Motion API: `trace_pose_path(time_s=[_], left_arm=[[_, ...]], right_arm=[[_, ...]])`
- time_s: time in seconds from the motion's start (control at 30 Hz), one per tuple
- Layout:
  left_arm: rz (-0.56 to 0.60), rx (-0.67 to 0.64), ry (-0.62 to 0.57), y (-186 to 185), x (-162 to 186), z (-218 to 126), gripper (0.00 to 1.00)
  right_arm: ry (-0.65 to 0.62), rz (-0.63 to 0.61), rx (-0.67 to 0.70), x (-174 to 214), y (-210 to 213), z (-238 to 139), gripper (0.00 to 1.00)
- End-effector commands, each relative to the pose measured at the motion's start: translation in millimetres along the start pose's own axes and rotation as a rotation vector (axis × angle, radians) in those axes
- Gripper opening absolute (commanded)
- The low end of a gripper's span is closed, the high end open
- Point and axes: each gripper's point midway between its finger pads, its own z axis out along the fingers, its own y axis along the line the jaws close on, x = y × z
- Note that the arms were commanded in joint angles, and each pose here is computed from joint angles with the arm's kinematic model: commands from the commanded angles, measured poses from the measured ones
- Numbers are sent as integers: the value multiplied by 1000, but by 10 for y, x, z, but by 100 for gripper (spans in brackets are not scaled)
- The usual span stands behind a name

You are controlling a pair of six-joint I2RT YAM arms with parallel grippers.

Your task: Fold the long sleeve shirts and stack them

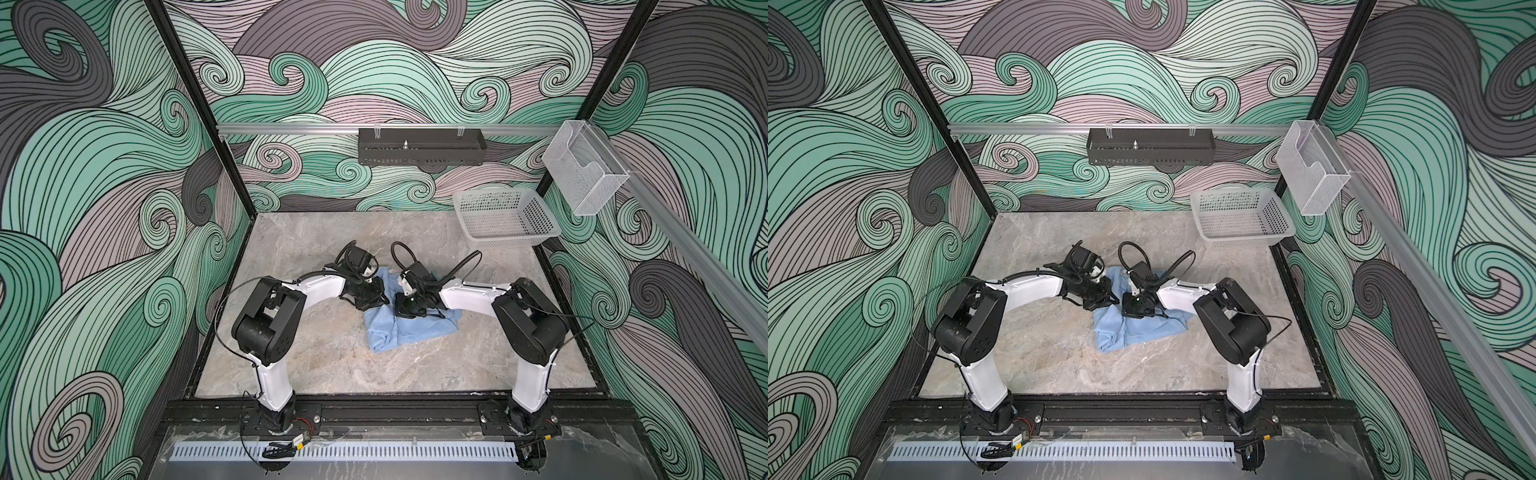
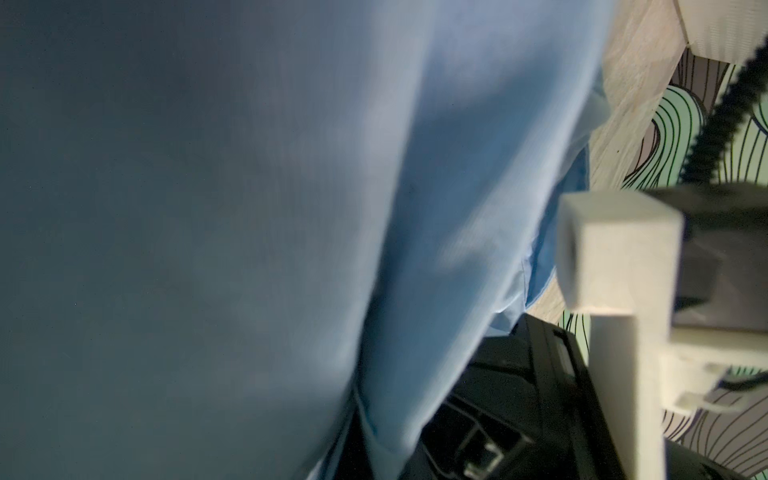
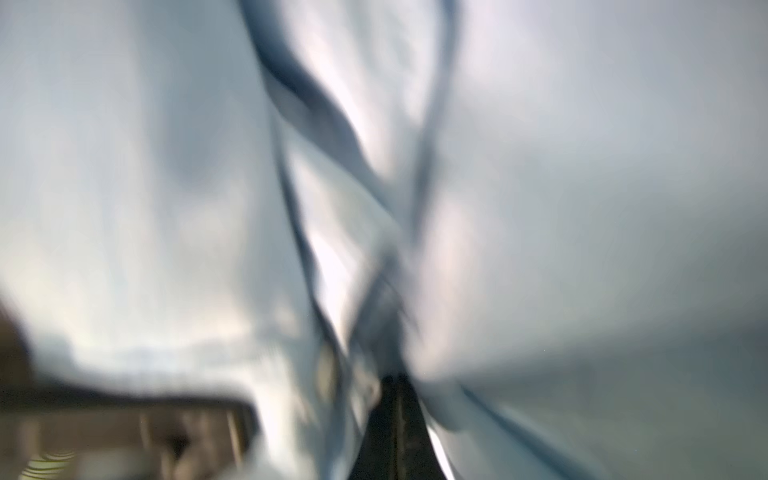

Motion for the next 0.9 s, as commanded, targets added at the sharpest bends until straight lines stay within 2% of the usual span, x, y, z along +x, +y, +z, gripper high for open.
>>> trace_pose_path(time_s=[0.0,0.07,0.13,0.23,0.3,0.43,0.53,0.67,0.87], left_arm=[[-28,-41,25,253,-21,156,0],[-46,-51,47,340,4,239,0],[-58,-57,62,386,20,292,0],[-55,-67,73,406,31,304,0],[-48,-74,75,408,34,290,0],[-40,-97,91,437,57,280,0],[-53,-121,112,548,122,298,0],[-91,-171,142,822,201,269,0],[-111,-200,139,1021,219,112,0]], right_arm=[[-96,-21,35,-205,-17,-371,15],[-115,-25,39,-284,-32,-553,24],[-130,-17,55,-349,-136,-742,28],[-143,7,96,-445,-448,-932,29],[-130,46,109,-485,-708,-986,26],[-83,96,131,-513,-1136,-960,20],[-48,110,177,-490,-1378,-909,21],[-17,118,214,-442,-1536,-831,26],[25,137,183,-339,-1564,-662,28]])
